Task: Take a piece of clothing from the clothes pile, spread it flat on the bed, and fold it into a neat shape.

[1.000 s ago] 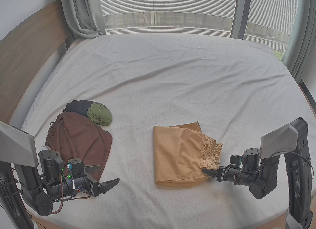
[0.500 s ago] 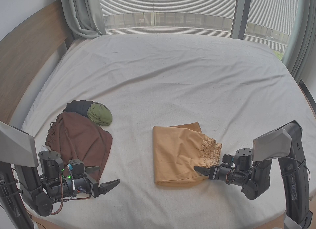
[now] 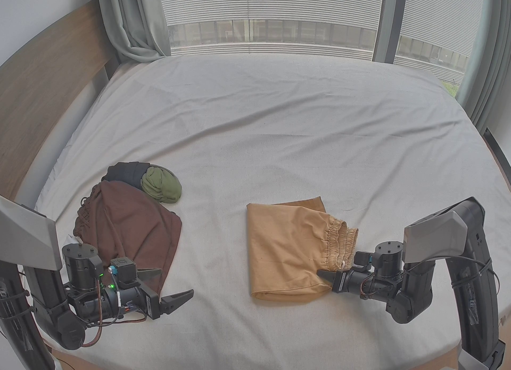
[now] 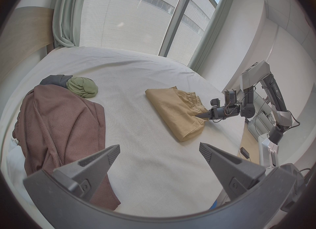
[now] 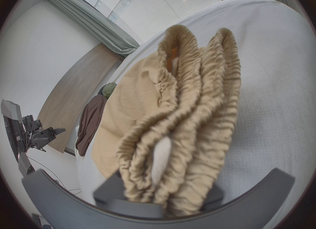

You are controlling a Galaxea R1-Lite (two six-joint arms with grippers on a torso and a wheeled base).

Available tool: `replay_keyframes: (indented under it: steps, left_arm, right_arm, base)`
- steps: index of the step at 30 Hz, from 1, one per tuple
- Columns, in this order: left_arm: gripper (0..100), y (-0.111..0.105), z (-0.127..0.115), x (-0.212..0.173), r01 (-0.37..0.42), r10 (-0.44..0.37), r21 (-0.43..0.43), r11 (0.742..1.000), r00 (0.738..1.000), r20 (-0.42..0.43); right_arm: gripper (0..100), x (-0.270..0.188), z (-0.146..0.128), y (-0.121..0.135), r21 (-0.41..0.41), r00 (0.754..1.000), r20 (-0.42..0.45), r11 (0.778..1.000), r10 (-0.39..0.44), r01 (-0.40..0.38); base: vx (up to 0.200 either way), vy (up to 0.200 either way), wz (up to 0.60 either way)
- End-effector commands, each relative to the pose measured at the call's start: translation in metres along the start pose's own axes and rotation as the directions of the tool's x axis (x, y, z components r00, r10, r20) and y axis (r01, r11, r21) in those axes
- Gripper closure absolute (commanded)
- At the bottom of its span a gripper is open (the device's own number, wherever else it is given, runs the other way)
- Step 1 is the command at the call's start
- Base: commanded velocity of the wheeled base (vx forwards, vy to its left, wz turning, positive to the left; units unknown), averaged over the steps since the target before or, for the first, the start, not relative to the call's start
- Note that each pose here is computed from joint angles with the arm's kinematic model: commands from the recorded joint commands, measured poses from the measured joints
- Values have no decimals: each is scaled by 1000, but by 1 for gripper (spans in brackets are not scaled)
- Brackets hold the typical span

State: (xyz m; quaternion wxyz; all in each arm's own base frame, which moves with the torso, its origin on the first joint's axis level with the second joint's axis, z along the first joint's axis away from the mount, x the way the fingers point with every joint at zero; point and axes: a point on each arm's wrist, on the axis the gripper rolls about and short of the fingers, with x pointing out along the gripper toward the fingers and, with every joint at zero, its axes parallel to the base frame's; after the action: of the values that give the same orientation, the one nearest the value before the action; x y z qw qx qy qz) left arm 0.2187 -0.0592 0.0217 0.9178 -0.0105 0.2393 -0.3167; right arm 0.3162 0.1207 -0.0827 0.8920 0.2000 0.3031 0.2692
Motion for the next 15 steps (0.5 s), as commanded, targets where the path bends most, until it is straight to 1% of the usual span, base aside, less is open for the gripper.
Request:
replay_keyframes:
  steps: [1, 7, 10, 14, 15]
  left_arm:
    - [0, 0, -1, 0, 0, 0, -1, 1000, 1000, -3]
    - [0, 0, -1, 0, -2, 2, -2, 1000, 1000, -2]
    - [0, 0, 0, -1, -2, 2, 1, 1000, 1000, 2]
    - [0, -1, -1, -3, 0, 0, -1, 1000, 1000, -4]
    - [0, -1, -1, -3, 0, 0, -1, 1000, 1000, -4]
  right_arm:
    - [100, 0, 0, -1, -2, 1000, 6, 1000, -1, 1]
    - [100, 1, 0, 4, -9, 1000, 3, 1000, 10, -10]
    - [100, 0, 4, 14, -24, 999, 11, 999, 34, -34]
    - [100, -4, 19, 34, -55, 995, 52, 995, 82, -79]
    - [100, -4, 19, 34, -55, 995, 52, 995, 82, -79]
  base:
    - [0, 0, 0]
    - [0, 0, 0]
    - [0, 0, 0]
    - [0, 0, 0]
    - [0, 0, 0]
